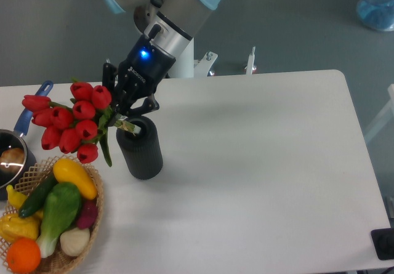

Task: Insert the flowers into the vase
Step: 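Lower the tulip stems into the vase opening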

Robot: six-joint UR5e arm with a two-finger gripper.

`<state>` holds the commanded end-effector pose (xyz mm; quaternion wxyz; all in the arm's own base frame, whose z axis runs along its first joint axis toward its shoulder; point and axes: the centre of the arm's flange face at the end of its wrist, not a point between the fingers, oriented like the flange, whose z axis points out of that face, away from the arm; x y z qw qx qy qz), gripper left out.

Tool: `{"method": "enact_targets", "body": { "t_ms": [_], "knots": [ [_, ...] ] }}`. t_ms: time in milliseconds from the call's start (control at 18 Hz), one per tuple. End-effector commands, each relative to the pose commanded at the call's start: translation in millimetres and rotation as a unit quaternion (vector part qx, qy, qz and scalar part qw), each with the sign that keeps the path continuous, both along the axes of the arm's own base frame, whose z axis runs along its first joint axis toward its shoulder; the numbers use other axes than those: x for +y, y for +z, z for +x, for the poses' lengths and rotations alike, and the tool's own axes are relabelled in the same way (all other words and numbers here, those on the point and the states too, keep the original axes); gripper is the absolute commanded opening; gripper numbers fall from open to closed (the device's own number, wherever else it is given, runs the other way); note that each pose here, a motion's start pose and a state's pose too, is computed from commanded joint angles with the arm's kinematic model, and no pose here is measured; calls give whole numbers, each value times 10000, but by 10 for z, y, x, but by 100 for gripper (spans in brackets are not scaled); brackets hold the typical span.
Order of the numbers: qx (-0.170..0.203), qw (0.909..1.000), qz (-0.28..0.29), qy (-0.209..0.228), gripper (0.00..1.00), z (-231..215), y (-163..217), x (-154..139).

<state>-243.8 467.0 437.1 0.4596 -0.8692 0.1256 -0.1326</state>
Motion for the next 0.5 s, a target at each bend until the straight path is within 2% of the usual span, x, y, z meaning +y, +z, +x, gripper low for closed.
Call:
{"method": "enact_targets", "body": {
  "t_ms": [222,500],
  "knots": [
    [-260,9996,71,25,0,-42,-126,-64],
    [-366,9993,76,-18,0,3,-275,-141]
  ]
}}
